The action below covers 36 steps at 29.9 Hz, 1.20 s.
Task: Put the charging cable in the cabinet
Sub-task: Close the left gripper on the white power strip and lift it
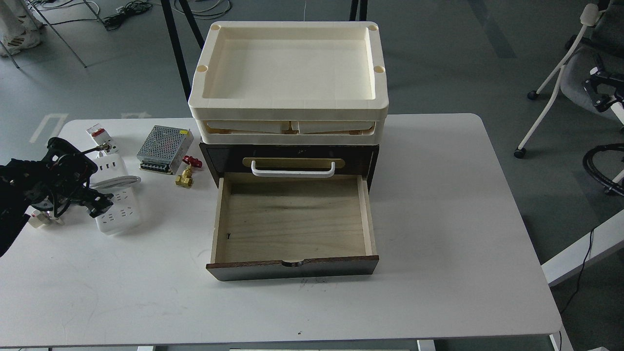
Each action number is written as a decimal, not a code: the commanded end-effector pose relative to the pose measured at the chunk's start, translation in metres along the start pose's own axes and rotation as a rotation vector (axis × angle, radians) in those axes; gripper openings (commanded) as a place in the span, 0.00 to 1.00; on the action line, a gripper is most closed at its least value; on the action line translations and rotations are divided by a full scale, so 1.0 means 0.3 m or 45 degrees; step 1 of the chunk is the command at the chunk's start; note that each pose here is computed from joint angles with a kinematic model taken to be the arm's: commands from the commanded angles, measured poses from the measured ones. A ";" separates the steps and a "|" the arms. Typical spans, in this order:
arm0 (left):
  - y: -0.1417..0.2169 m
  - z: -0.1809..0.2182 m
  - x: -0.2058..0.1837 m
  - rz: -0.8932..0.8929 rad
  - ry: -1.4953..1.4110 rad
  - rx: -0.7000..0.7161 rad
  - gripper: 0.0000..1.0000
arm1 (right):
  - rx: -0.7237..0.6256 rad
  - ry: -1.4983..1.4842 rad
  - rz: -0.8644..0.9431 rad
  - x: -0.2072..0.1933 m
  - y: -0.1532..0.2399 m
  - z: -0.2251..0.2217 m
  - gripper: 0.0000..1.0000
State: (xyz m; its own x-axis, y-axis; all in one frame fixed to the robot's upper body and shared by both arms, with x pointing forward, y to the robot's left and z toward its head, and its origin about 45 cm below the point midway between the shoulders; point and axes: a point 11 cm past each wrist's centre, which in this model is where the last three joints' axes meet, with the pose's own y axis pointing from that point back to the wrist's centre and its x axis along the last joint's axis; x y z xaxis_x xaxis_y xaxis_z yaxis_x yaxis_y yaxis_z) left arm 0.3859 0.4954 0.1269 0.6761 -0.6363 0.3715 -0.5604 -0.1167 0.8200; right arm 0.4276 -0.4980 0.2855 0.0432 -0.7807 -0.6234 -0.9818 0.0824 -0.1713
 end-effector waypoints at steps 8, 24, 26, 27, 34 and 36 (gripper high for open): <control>-0.003 0.005 0.055 0.034 -0.014 -0.003 0.63 | -0.005 0.003 0.007 0.008 0.007 0.003 1.00; -0.007 0.019 0.065 0.087 -0.057 -0.018 0.06 | 0.001 0.006 0.023 0.023 0.011 -0.002 1.00; -0.006 0.020 0.074 0.120 -0.079 -0.018 0.03 | -0.001 0.009 0.028 0.029 0.016 -0.001 1.00; -0.006 0.020 0.076 0.125 -0.082 -0.018 0.02 | -0.003 0.009 0.030 0.030 0.018 0.000 1.00; 0.020 -0.031 0.117 0.154 -0.083 0.020 0.00 | 0.001 0.014 0.035 0.036 0.020 -0.008 1.00; 0.041 -0.069 0.132 0.166 -0.081 0.049 0.00 | 0.004 0.015 0.036 0.037 0.021 -0.009 1.00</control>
State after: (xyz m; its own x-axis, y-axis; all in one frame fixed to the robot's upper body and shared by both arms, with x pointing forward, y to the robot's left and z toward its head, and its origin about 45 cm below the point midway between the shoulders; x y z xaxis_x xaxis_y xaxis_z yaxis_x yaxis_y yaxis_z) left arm 0.4087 0.4790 0.1456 0.5738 -0.6942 0.4347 -0.6384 -0.0466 0.7683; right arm 0.4222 -0.5058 0.2788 0.0166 -0.7833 -0.6214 -0.9827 0.1020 -0.1548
